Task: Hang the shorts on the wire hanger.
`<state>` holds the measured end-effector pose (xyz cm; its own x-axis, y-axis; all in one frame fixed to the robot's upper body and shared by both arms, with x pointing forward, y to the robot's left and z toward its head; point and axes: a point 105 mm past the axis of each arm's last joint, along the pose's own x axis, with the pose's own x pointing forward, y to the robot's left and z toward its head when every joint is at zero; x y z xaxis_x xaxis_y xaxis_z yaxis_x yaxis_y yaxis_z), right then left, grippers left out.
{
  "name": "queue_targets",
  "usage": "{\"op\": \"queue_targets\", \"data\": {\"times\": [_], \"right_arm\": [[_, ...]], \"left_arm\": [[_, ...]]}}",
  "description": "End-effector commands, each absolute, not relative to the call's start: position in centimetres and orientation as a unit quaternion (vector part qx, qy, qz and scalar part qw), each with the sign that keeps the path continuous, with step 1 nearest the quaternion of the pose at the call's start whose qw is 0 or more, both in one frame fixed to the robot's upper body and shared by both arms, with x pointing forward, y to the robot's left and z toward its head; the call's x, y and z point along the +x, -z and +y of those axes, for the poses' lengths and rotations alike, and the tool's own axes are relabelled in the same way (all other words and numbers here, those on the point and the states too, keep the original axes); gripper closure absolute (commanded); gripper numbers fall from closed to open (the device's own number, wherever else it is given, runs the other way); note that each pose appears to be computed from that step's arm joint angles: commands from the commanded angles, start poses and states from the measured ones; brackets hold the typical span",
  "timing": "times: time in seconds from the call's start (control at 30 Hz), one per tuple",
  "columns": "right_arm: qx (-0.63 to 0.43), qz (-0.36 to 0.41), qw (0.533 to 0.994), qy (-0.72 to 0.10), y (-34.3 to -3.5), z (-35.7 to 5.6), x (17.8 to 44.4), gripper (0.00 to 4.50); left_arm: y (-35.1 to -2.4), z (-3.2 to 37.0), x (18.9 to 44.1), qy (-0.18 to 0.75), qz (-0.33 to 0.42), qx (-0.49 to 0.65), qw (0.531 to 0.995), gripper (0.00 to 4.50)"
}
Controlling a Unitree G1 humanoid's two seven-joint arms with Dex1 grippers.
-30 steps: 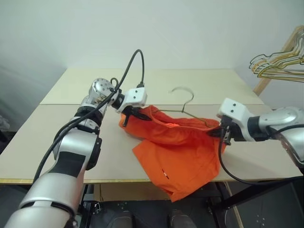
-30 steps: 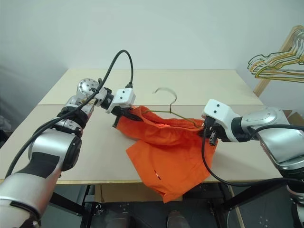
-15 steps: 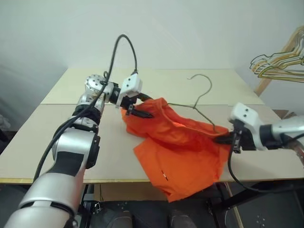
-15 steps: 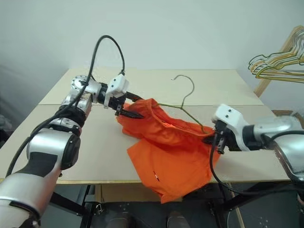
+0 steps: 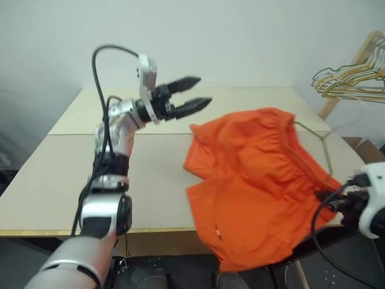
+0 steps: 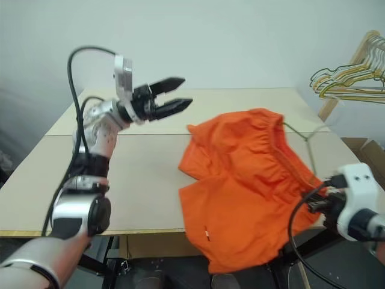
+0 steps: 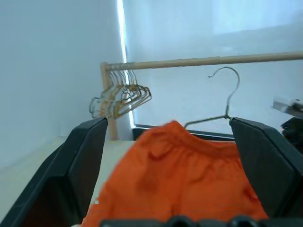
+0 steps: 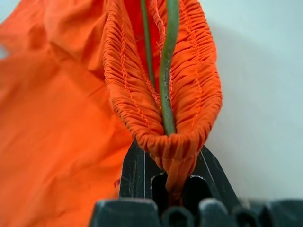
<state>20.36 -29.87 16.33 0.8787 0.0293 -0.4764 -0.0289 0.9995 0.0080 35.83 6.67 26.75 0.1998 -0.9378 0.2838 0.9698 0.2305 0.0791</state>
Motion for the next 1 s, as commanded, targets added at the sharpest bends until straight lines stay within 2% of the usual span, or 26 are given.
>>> {"op": "queue_targets", "data": {"times": [0.03, 0.13, 0.3, 0.6, 0.83, 1.0], "right_arm": [[0.01, 0.195, 0.977, 0.086, -18.0, -32.6, 19.9, 4.5], [0.045, 0.167, 0.971, 0.165, -18.6, -35.1, 19.9, 4.5], [0.089, 0.139, 0.948, 0.273, -20.2, -39.2, 19.9, 4.5], [0.232, 0.078, 0.892, 0.38, -24.0, -44.7, 19.9, 4.5], [0.302, 0.106, 0.844, 0.43, -23.2, -46.5, 19.5, 4.5], [0.343, 0.129, 0.811, 0.456, -21.6, -46.7, 19.3, 4.5]], "left_arm": [[-29.1, 4.9, 32.6, 0.65, -0.164, -0.058, 0.74, 0.03], [-28.6, 4.2, 31.4, 0.669, -0.157, -0.059, 0.724, 0.03], [-28.5, 3.7, 31.5, 0.672, -0.151, -0.056, 0.723, 0.03], [-28.4, 3.7, 31.7, 0.676, -0.153, -0.039, 0.719, 0.03], [-28.4, 3.6, 31.7, 0.679, -0.154, -0.032, 0.718, 0.03], [-28.4, 3.7, 31.7, 0.678, -0.156, -0.027, 0.718, 0.03]]}}
